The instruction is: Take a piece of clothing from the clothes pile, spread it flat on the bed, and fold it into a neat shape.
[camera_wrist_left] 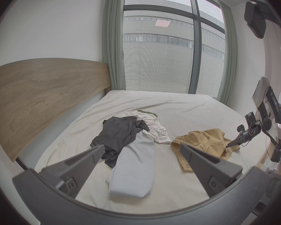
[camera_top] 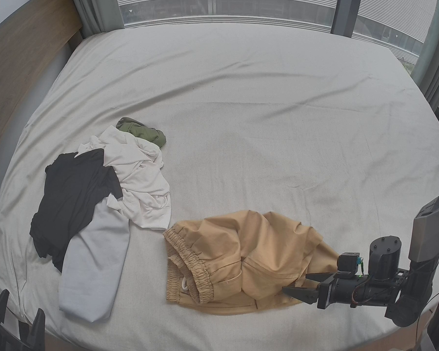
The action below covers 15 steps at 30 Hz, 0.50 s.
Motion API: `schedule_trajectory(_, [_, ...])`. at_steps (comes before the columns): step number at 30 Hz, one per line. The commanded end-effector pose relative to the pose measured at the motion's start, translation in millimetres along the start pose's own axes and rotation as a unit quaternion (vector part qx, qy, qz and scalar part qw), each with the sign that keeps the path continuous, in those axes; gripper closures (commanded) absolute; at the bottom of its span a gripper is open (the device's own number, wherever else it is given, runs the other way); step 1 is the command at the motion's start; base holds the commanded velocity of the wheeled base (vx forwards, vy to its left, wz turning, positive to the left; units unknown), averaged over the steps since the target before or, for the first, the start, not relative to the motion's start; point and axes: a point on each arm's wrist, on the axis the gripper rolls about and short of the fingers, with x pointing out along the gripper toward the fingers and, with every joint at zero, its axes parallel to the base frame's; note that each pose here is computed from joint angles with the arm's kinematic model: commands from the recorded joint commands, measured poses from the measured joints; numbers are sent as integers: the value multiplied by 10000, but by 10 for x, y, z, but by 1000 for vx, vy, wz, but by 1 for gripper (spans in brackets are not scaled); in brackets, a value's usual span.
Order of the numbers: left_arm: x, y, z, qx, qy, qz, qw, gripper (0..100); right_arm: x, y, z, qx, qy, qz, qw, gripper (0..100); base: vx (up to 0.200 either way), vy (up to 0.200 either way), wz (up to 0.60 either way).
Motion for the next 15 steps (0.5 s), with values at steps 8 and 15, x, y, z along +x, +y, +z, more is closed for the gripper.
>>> schedule_trajectory(8, [0, 1, -52, -10, 4, 1, 10000, 0, -54, 199, 97, -253, -312, 205, 9990, 0, 0, 0, 0])
schedule_trajectory(15, [0, 1, -52, -2, 4, 1, 10000, 0, 112, 48, 79, -146, -223, 7, 9996, 0, 0, 0, 0])
